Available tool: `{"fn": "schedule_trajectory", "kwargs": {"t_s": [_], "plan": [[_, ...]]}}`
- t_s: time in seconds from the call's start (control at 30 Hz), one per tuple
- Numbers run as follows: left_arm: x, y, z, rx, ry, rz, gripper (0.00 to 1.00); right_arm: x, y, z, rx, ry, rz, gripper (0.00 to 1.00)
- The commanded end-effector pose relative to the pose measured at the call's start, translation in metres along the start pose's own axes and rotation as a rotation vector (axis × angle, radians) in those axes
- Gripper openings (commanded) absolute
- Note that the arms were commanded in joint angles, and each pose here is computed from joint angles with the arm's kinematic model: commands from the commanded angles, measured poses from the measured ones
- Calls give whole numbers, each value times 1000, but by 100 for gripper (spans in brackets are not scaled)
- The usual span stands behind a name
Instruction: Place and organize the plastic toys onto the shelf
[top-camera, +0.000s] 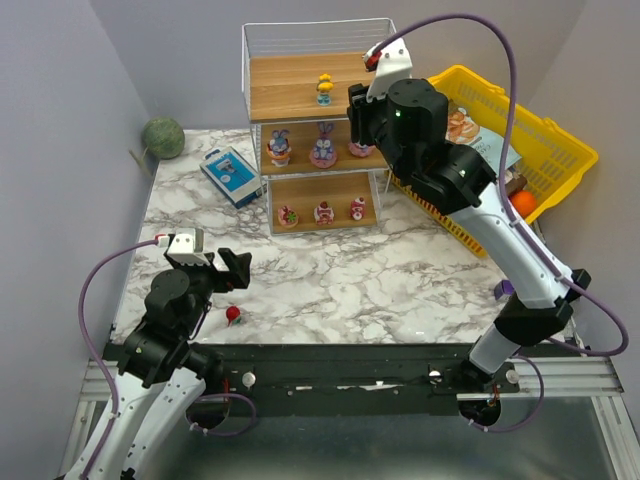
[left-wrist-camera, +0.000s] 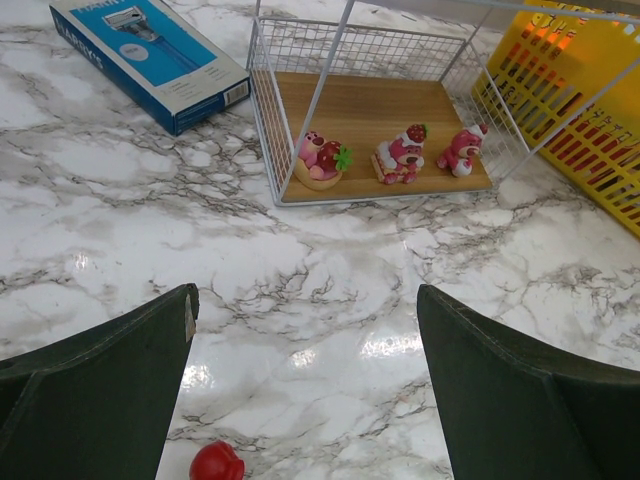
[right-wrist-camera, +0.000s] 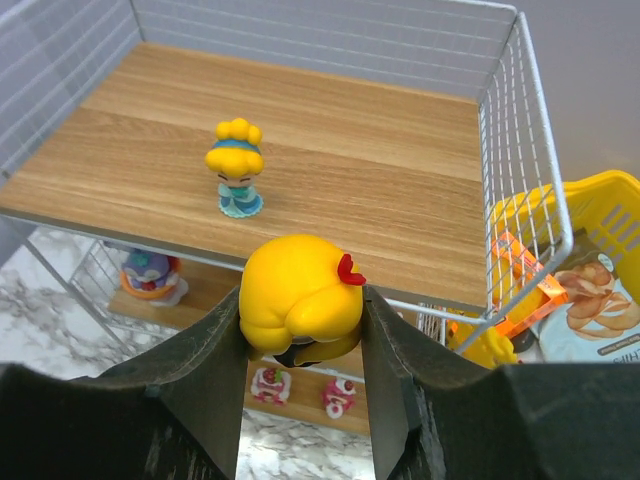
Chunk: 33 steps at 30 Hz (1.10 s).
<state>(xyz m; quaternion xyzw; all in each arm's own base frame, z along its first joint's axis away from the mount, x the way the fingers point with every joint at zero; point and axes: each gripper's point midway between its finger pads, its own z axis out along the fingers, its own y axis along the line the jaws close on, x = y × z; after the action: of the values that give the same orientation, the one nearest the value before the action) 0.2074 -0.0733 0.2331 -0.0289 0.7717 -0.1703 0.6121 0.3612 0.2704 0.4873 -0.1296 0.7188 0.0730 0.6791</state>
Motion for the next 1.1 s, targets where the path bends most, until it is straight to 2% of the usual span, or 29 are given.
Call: {"fn": "schedule_trajectory", "kwargs": {"t_s": [0.0, 0.33, 0.9, 1.07], "plan": [[4, 0, 3, 4, 12, 5, 99, 6, -12, 9, 2, 46, -79, 1], [4, 0, 3, 2, 13, 3, 99, 13, -25, 34, 25, 50, -124, 1], [4, 1, 3, -3, 13, 4, 99, 35, -30, 66, 72, 83, -97, 1], [3, 1, 3, -2, 11, 2, 99, 39, -36, 68, 98, 95, -78, 6]]}}
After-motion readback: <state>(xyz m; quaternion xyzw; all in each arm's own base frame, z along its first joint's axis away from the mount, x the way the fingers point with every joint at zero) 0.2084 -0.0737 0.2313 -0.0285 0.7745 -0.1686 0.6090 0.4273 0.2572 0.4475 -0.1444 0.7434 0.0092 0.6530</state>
